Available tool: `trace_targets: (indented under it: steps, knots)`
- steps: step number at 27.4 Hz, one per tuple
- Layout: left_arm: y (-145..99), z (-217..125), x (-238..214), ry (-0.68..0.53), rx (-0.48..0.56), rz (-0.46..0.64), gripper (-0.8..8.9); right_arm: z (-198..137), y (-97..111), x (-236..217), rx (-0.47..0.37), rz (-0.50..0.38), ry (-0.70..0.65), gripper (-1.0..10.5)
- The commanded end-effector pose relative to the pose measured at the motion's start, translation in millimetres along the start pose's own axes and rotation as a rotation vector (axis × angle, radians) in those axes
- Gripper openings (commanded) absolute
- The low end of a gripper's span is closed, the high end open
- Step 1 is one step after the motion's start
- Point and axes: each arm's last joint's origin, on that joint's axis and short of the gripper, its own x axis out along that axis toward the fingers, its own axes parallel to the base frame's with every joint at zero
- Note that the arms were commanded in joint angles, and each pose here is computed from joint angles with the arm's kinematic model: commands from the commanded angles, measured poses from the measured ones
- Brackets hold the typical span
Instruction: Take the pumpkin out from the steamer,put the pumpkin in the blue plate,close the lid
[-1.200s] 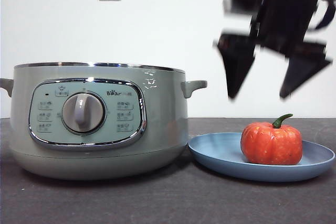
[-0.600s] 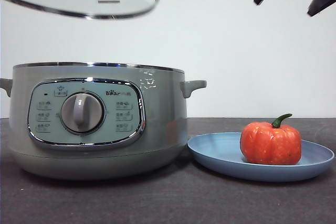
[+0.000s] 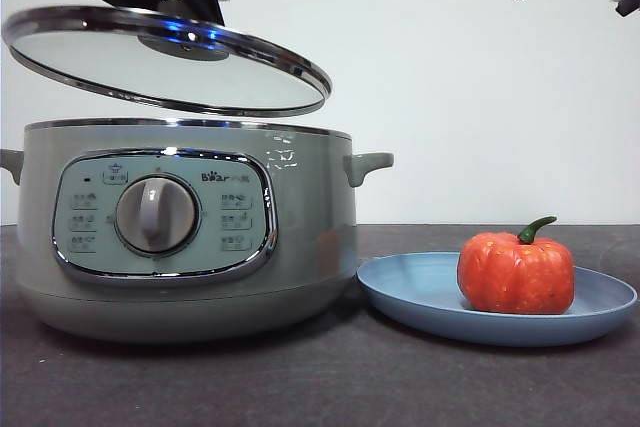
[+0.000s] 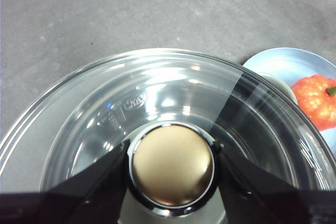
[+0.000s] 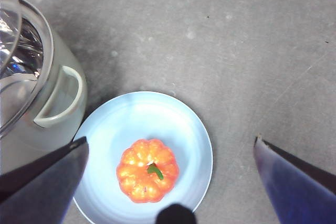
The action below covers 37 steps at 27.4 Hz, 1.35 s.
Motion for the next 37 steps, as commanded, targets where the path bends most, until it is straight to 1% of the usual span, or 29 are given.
trace_targets:
  steps: [1,7,12,21,33,34,35,36,37]
  knots:
    - [-1.2,8.6,-2.4,-0.06,0.012,-0.005,-0.08,-1.3,-0.2,1.5,0.009,-0.006,0.005,6.0]
    - [-1.9,6.4,14.0,-0.015,0.012,-0.013,-0.08,-1.4,-0.2,1.5,0.009,-0.006,0.006,6.0]
    - [-6.5,5.9,15.1,-0.009,0.022,-0.024,-0.08,-2.2,-0.2,1.5,0.008,-0.006,0.014,6.0]
    - [-6.7,4.8,19.5,0.006,0.022,-0.027,-0.08,-3.9,-0.3,1.1,0.014,-0.005,0.031,6.0]
    - [-8.6,-7.7,40.6,0.15,0.022,-0.043,0.03,-4.5,-0.5,-0.1,0.013,-0.005,0.033,6.0]
    - [-8.6,-7.7,40.6,0.151,0.023,-0.044,0.57,-4.5,-0.5,-0.1,0.013,-0.005,0.032,6.0]
    - [-8.6,-7.7,40.6,0.151,0.023,-0.043,1.76,-4.5,-0.5,-0.1,0.013,-0.005,0.032,6.0]
    - [-8.5,-7.8,40.6,0.151,0.023,-0.039,3.5,-4.5,-0.5,-0.1,0.013,-0.005,0.032,6.0]
    - [-8.5,-7.8,40.5,0.152,0.022,-0.038,4.34,-4.5,-0.5,-0.1,0.013,-0.005,0.032,6.0]
